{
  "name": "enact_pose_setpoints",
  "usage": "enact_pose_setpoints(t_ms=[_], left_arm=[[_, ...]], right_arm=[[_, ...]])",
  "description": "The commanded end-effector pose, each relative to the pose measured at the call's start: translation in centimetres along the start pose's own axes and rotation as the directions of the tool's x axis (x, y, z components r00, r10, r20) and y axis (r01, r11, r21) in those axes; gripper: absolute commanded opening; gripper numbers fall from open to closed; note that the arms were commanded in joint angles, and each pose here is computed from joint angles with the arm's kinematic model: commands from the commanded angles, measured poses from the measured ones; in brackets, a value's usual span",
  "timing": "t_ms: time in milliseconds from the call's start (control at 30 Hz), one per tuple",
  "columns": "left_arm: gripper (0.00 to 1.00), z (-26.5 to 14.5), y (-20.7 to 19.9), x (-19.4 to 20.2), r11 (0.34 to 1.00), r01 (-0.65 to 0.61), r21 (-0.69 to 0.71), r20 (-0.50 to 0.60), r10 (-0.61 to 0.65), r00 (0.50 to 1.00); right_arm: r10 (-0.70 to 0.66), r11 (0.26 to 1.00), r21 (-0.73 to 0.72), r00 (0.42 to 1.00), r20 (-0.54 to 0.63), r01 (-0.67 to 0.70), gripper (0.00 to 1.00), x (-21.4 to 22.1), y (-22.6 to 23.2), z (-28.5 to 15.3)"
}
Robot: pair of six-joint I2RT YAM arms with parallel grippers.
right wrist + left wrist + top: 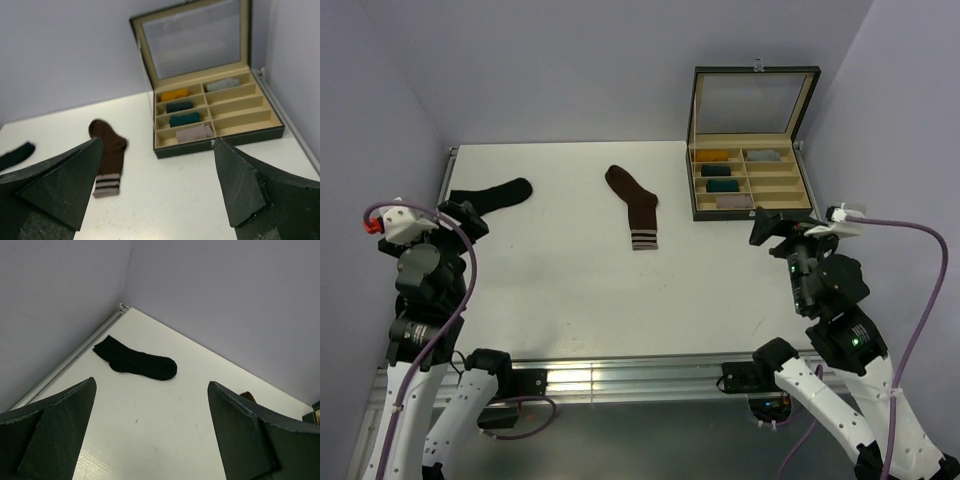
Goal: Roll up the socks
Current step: Move the sock to the center of the board.
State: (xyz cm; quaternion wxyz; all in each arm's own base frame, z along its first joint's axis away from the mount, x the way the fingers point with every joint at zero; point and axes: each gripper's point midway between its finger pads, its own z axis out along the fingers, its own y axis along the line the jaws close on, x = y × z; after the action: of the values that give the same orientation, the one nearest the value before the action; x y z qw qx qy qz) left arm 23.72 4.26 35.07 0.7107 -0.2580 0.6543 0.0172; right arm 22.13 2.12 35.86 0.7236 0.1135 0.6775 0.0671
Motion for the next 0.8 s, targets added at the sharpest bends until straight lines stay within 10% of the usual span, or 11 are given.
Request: enact_pose_setpoints(t_ms=[0, 233, 767], left_arm=[[0.99, 0.6, -1.5, 1.5, 0.998, 0.027, 0.056, -0.052, -0.024, 0.998], [0.99, 2.3, -3.8, 7.4, 0.99, 0.067, 0.127, -0.208, -0.04, 0.977], [0.98, 3.6, -4.1, 12.0, 0.99, 0.052, 0.127, -0.333, -0.007, 0.943]], right_arm=[[-0.012, 0.995, -0.099, 0.997, -0.07, 0.005, 1.0, 1.6, 2.7, 1.2], [-0.111, 0.944, -0.33, 0.942, -0.316, 0.0, 1.0, 7.9, 9.5, 4.2], [-0.35, 0.904, -0.428, 0.556, -0.754, -0.012, 0.81, 32.3, 19.2, 13.8]])
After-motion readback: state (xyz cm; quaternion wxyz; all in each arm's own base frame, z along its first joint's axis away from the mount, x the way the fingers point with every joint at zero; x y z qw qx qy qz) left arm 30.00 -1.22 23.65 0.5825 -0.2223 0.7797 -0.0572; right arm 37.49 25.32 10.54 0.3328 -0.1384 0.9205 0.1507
